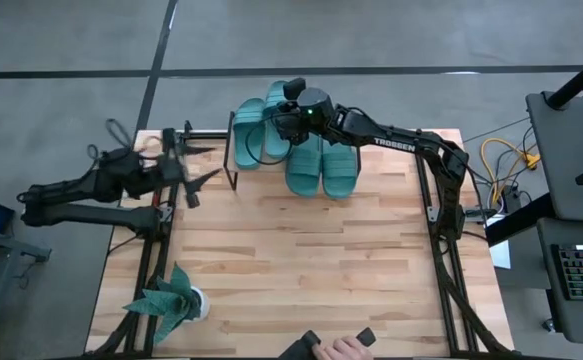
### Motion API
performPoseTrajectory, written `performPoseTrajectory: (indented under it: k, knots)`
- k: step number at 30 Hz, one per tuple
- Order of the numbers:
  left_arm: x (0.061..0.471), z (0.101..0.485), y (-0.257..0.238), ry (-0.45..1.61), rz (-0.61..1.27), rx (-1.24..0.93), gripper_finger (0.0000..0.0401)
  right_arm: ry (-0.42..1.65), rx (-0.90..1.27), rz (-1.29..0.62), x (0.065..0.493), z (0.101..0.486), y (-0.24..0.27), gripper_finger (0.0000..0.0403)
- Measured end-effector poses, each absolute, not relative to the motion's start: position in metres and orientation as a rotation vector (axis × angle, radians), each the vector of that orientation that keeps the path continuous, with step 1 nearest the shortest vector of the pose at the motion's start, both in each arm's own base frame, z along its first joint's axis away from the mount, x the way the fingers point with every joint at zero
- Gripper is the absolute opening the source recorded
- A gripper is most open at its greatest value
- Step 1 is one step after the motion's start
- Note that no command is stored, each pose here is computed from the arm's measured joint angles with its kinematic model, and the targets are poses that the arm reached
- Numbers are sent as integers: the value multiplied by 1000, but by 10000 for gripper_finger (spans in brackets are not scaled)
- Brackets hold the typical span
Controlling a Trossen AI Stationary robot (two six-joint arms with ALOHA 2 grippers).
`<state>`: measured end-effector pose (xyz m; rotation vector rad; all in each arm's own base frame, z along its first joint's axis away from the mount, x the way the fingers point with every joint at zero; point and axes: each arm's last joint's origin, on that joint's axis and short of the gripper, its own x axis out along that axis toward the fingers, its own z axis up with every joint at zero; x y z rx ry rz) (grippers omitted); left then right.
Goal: Pick and place slides into the shelf
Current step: Put the green slide on the shelf
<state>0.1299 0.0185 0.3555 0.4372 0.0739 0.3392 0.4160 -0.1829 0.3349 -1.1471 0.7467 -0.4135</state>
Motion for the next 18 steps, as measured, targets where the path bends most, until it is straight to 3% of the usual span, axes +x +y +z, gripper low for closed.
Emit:
performPoseTrajectory:
  k: [10, 18]
  knots:
    - [201, 316, 20, 358, 250, 785, 217, 687, -1100, -466, 407, 354, -179, 8]
    - [240, 304, 3, 460, 468, 1083, 217, 628, -1058, -456, 400, 366, -175, 8]
